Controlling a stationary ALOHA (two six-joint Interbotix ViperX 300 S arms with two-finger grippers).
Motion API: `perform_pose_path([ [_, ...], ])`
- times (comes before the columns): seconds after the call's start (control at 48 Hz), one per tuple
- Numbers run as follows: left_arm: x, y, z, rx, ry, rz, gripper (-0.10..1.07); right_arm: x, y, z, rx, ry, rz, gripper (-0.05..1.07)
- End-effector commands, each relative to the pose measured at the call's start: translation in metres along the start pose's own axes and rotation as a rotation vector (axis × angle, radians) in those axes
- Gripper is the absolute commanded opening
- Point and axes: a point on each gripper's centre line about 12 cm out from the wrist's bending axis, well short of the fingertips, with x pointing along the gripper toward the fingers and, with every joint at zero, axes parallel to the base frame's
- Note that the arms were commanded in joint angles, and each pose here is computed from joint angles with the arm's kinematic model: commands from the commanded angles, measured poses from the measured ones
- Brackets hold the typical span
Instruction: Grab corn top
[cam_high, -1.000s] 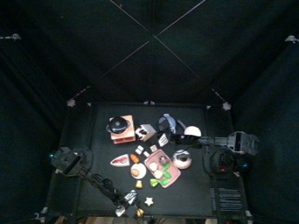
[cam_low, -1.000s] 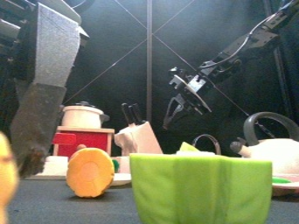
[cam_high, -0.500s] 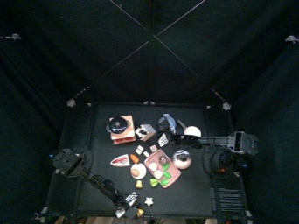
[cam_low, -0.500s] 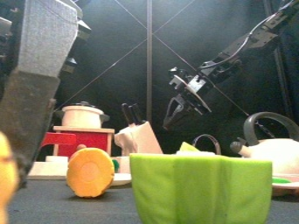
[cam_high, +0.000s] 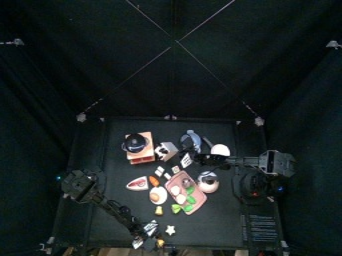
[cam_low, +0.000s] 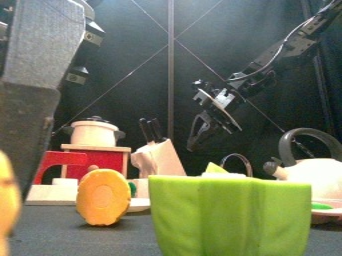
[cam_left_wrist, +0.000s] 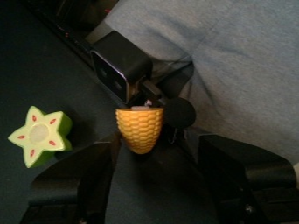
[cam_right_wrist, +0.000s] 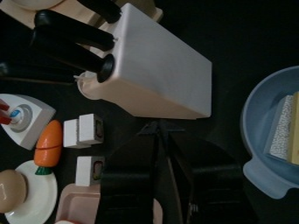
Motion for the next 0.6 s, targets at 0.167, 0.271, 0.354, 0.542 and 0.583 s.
perform_pose_path([
  [0.167, -0.002, 0.009, 0.014, 0.003, -0.059, 0.004, 0.88, -0.002, 0.004, 0.009, 0.001, -0.024, 0.014, 0.54],
  [0.271, -0.002, 0.012, 0.013, 0.001, -0.059, 0.007, 0.88, -0.001, 0.005, 0.010, 0.001, -0.024, 0.014, 0.54],
  [0.354, -0.002, 0.015, 0.013, -0.001, -0.064, 0.010, 0.88, 0.000, 0.004, 0.010, 0.001, -0.024, 0.014, 0.54],
  [0.542, -0.003, 0.017, 0.012, 0.006, -0.062, 0.012, 0.88, 0.000, 0.004, 0.010, 0.002, -0.024, 0.011, 0.54],
  [0.583, -0.003, 0.017, 0.012, 0.006, -0.062, 0.012, 0.88, 0.000, 0.004, 0.010, 0.002, -0.024, 0.013, 0.54],
])
